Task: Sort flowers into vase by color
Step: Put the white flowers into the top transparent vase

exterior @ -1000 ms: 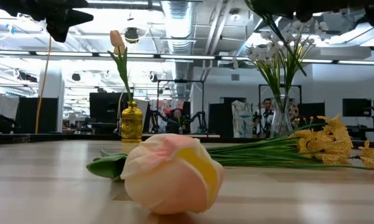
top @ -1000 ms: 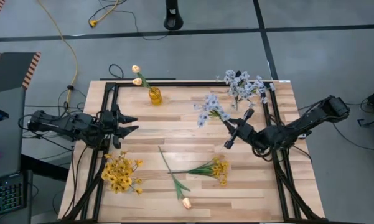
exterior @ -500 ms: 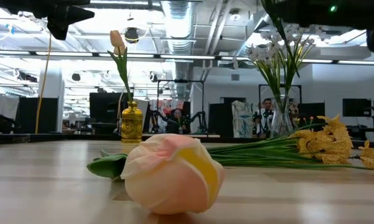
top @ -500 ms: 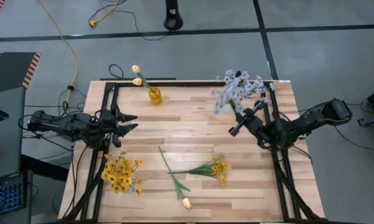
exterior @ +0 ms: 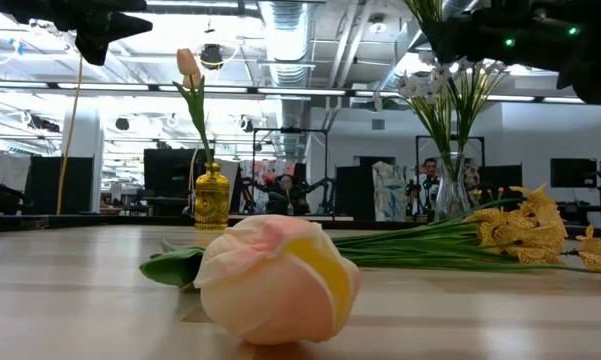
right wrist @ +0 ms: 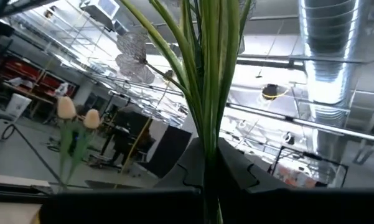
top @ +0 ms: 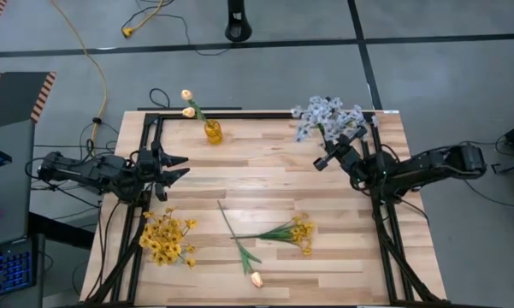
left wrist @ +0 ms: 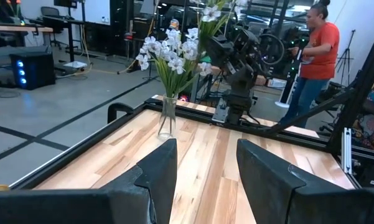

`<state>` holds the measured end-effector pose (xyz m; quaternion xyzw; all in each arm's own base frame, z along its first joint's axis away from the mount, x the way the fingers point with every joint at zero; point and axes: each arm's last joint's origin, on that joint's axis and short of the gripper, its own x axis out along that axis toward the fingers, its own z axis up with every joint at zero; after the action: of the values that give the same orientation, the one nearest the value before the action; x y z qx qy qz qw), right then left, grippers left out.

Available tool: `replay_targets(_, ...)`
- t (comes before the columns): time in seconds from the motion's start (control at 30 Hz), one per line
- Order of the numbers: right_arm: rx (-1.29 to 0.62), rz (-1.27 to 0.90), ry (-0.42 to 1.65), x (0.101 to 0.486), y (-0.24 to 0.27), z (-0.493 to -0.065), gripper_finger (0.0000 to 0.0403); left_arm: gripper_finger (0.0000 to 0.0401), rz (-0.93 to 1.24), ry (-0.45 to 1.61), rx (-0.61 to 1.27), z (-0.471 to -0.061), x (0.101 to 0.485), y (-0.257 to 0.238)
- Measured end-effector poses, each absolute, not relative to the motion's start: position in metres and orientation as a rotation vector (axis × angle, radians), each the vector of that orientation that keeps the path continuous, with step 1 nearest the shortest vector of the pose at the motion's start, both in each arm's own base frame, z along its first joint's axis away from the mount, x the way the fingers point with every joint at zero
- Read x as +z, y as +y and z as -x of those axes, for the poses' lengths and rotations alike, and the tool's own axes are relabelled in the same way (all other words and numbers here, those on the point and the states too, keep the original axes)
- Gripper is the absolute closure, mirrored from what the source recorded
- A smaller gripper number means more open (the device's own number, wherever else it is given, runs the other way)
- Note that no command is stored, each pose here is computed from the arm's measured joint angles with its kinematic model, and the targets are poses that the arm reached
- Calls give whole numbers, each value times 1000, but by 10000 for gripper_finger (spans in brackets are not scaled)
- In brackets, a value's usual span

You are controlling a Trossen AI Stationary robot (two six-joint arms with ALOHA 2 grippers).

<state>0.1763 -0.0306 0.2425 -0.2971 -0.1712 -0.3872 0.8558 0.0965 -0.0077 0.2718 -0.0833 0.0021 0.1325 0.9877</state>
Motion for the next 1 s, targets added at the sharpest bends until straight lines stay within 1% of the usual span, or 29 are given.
replay_targets(0.23,-830,651,-366,243,-45,-174,360,248,168,4,266,-97,272,-8)
replay_targets(0.4,-787,642,-380,241,-54,-174,360,248,169,4,267,-97,272,-8)
replay_targets(0.53,-794,641,-369,239,-60,-174,360,248,173,1,290,-96,272,-7)
replay_targets(1.0,-787,639,-356,225,-59,-164,360,248,188,-2,296,-96,272,-7)
